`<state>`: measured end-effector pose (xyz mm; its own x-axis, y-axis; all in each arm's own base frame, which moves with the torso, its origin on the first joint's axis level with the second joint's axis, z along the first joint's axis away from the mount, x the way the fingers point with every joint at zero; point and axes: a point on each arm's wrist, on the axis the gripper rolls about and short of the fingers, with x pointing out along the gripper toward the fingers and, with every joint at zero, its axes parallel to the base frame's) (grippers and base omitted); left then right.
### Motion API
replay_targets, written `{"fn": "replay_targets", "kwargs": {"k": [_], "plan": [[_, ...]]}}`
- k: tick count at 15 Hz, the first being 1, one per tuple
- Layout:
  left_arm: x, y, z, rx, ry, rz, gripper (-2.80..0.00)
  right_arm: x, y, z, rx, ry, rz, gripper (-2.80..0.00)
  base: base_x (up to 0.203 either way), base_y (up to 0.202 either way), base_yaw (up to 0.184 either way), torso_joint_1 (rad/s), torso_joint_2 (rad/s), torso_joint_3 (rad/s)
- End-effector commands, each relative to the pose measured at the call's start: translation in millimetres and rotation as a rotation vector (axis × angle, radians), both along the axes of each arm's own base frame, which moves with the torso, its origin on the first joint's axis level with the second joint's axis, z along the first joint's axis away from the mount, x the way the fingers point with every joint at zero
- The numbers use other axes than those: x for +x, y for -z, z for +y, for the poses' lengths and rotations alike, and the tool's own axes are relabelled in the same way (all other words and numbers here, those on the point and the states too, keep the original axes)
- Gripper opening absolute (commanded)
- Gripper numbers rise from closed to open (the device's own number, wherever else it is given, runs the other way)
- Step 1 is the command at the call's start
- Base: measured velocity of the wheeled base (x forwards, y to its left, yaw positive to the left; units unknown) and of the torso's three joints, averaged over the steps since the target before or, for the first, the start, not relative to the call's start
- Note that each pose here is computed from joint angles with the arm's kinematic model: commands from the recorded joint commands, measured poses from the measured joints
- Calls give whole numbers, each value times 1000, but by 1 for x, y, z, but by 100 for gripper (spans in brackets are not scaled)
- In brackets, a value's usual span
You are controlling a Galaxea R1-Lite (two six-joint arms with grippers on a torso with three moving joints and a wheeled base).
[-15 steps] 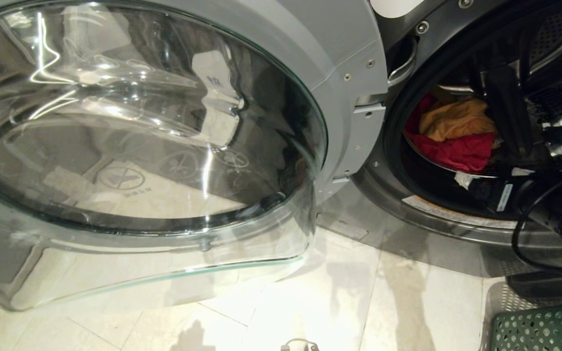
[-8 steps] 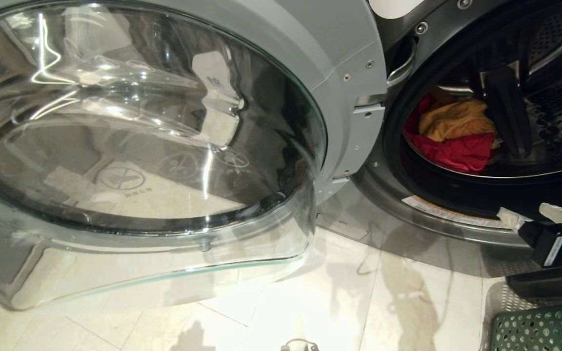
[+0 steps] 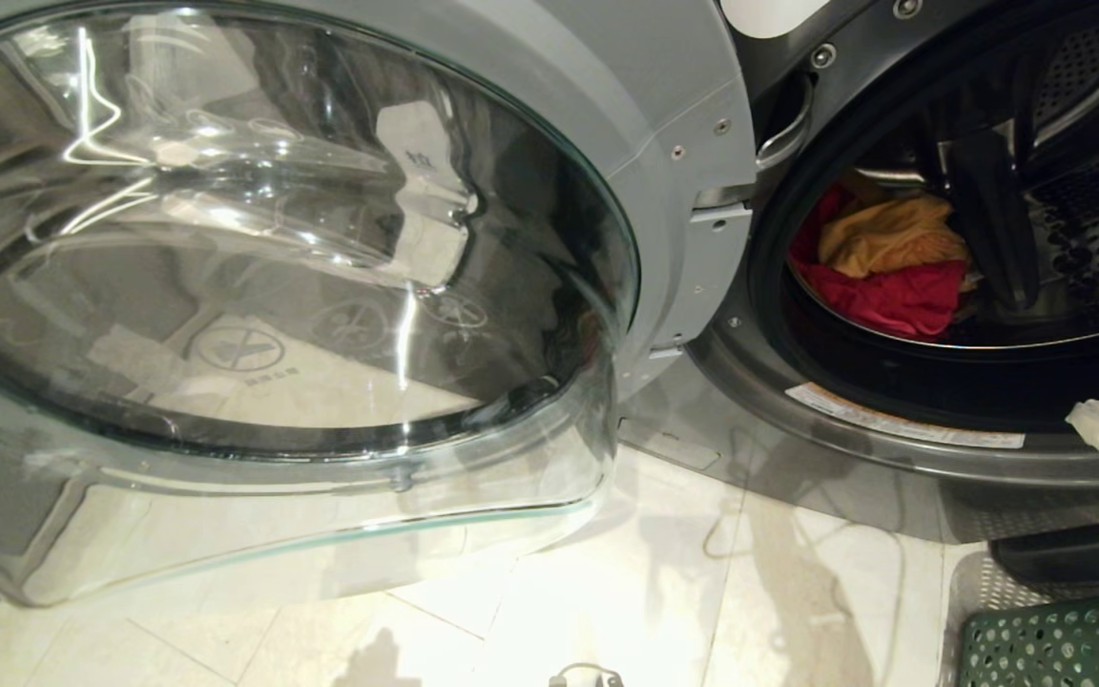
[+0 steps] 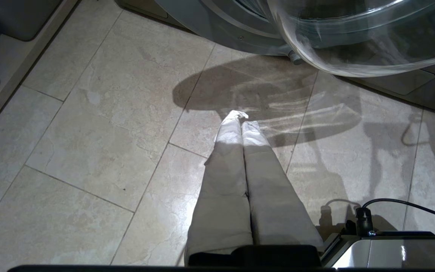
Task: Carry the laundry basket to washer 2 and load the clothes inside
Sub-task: Place the clothes into the washing machine
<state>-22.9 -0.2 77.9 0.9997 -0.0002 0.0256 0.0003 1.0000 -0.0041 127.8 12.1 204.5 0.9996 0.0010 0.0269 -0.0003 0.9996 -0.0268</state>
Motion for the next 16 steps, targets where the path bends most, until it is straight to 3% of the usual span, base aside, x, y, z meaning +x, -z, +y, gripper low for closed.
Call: {"fn": "replay_targets", "kwargs": {"k": [1, 7, 16], "plan": [[1, 3, 0, 0, 0, 12, -280, -4, -4, 0, -12, 0, -29, -280, 0, 0, 0, 0, 0, 0], [1, 3, 0, -10, -1, 12, -280, -4, -7, 0, -29, -13, -40, -280, 0, 0, 0, 1, 1, 24], [1, 3, 0, -7, -2, 10, -280, 2, -12, 2, -35, -58, -43, -280, 0, 0, 0, 2, 3, 195]]}}
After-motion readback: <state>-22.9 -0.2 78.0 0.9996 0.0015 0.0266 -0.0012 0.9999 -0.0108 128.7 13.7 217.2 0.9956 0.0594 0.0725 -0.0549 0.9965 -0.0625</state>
